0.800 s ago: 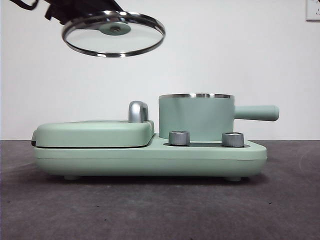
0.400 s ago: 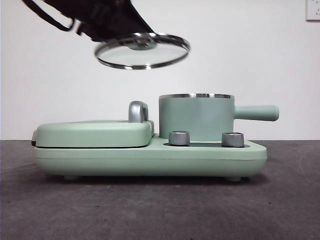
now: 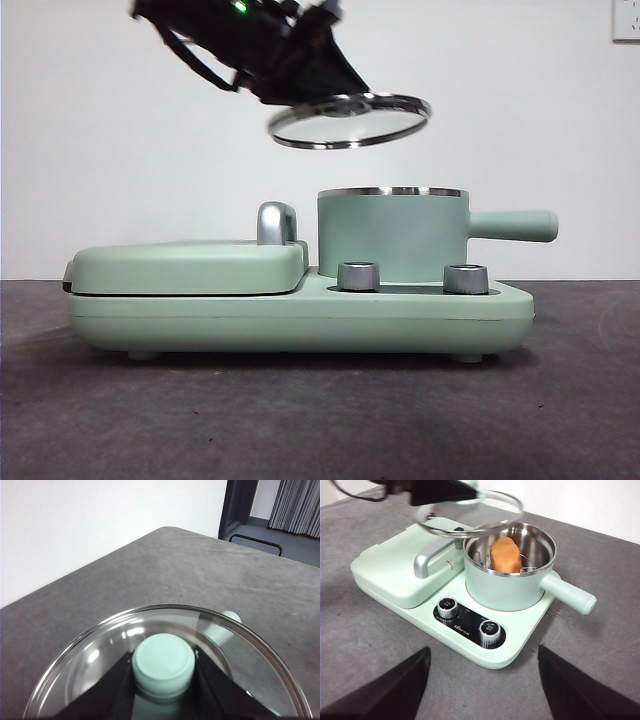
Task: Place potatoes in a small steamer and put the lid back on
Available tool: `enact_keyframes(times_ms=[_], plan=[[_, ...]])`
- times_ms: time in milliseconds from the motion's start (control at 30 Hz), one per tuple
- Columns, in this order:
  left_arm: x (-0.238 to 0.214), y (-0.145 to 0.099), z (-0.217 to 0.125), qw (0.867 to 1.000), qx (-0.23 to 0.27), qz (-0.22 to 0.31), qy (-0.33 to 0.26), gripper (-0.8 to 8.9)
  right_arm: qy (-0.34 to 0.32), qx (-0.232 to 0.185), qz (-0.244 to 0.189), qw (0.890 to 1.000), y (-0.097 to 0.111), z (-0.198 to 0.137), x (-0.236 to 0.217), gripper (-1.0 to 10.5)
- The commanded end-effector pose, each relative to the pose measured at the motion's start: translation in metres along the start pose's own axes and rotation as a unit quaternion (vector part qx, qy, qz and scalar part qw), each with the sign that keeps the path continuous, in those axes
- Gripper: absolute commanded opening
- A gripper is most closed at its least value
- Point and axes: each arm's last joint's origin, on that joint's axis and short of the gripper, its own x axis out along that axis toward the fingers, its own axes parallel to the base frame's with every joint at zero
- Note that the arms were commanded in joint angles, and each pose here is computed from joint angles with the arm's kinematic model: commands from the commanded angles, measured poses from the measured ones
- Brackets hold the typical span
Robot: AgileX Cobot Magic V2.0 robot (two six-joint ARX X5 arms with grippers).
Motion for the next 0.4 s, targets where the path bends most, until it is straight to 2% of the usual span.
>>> enact_keyframes(times_ms=[33,167,400], plan=[[0.018,0.002,0.012,0.999,0.034,-0.005,-0.024,0.15,-0.005,0.004,0.0,1.0,0.0,0.002,0.0,3.4],[0.038,0.004,0.011,0.998,0.064,-0.011,-0.023,0.15,-0.005,0.004,0.0,1.0,0.0,0.002,0.0,3.4],[0.062,0.008,-0.003,0.998,0.063,-0.015,-0.014,0.15,-0.004,0.004,-0.012,1.0,0.0,0.002,0.0,3.4]])
